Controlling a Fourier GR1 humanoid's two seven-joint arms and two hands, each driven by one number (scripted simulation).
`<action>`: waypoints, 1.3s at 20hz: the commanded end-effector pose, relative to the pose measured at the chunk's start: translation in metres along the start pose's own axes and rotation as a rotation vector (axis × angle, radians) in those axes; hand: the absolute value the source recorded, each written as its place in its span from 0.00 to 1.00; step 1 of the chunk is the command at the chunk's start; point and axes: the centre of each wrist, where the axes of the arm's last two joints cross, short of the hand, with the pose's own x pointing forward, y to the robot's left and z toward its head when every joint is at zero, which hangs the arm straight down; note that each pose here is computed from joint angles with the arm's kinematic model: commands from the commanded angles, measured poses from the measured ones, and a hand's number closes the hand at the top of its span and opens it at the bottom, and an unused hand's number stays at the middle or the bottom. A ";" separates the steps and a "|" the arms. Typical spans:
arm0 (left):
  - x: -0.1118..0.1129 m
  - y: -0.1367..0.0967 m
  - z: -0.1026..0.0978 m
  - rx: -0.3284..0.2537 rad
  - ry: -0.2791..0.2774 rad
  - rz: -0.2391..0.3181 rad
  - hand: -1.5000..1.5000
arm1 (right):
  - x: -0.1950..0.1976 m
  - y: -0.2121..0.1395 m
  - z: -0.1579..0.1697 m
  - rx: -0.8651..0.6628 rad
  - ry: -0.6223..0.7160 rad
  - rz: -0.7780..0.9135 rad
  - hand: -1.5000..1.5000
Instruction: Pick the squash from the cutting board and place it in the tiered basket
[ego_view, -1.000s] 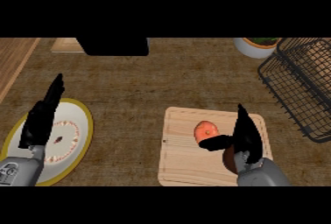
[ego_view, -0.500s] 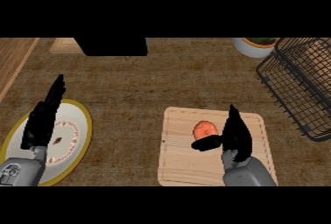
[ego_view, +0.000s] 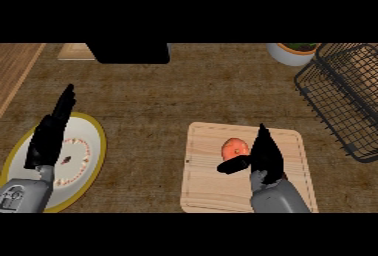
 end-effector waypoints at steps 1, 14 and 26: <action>-0.013 -0.016 0.006 0.016 0.008 0.002 0.50 | 0.012 -0.003 -0.002 0.019 0.203 -0.001 0.00; 0.006 0.004 0.005 -0.009 -0.001 0.004 0.50 | 0.017 0.008 -0.030 0.104 0.222 -0.011 0.00; 0.010 -0.003 -0.013 -0.004 -0.007 0.010 0.50 | 0.022 0.028 -0.015 0.144 0.087 0.042 1.00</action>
